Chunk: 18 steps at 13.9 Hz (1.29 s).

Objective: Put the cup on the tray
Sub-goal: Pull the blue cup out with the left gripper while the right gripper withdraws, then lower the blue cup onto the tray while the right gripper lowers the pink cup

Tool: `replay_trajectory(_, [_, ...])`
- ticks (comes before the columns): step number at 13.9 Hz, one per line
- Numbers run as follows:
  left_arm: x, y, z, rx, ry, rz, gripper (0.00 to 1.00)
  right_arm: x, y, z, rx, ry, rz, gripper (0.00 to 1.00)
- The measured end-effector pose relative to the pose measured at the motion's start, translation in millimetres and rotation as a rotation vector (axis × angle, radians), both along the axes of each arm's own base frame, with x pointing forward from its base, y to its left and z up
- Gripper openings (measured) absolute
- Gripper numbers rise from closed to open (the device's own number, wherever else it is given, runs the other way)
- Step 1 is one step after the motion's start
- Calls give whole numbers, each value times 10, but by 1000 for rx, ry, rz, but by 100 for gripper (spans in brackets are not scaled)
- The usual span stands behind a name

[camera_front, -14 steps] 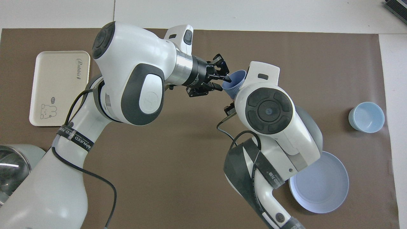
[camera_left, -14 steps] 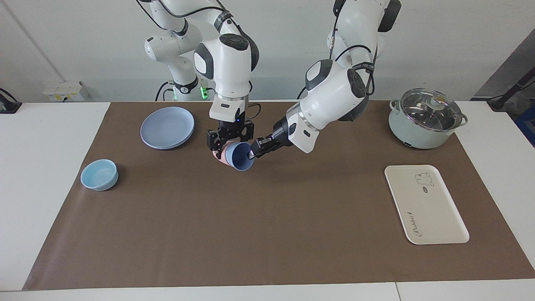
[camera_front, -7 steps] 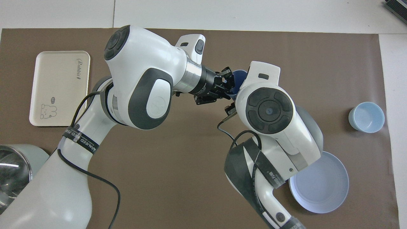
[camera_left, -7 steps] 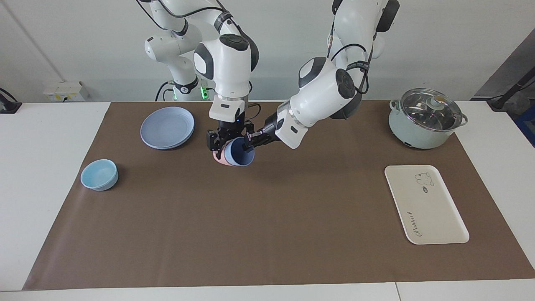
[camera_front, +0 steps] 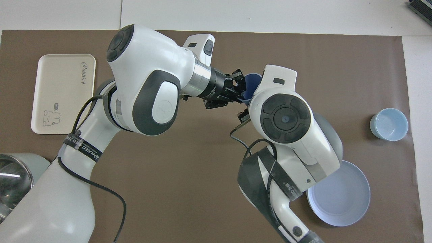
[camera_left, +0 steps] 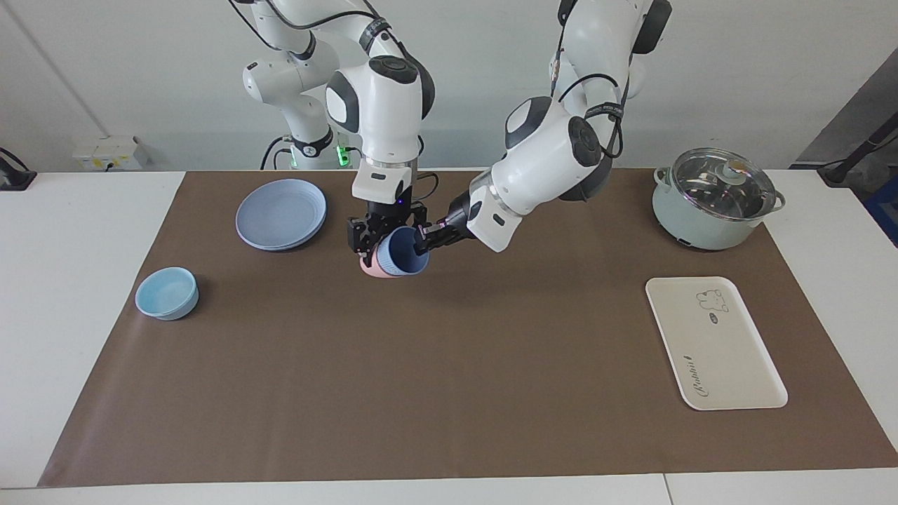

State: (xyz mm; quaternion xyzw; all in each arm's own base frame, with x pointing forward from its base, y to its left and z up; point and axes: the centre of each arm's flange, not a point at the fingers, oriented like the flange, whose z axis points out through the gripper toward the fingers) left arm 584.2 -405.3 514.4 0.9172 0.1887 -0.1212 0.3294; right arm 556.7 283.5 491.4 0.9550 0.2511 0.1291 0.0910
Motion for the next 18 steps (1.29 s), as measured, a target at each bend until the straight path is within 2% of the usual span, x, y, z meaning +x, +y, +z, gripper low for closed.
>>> replay_trajectory(4, [226, 368, 318, -21, -32, 45, 7, 20, -20, 2, 4, -6, -3, 84])
replay_trajectory(6, [490, 830, 401, -17, -52, 119, 7, 10, -1, 0, 4, -6, 1, 84])
replay_trajectory(7, [635, 1159, 390, 21, -65, 153, 7, 10, -1, 0, 4, -6, 1, 84])
replay_trajectory(10, [971, 2186, 292, 286, -171, 210, 7, 45, -48, 15, 9, -16, -4, 84])
replay_trajectory(11, [1041, 2494, 284, 350, -211, 197, 7, 100, -116, 43, 17, -34, 1, 84])
replay_trajectory(13, [1147, 3164, 256, 422, -284, 132, 7, 273, -423, 96, 18, -61, 17, 84])
replay_trajectory(15, [1165, 3965, 155, 469, -342, 47, 7, 461, -831, 166, 73, -75, 17, 84])
replay_trajectory(18, [981, 4988, -106, 530, -415, -41, 7, 725, -1564, 279, 270, -118, 65, 84])
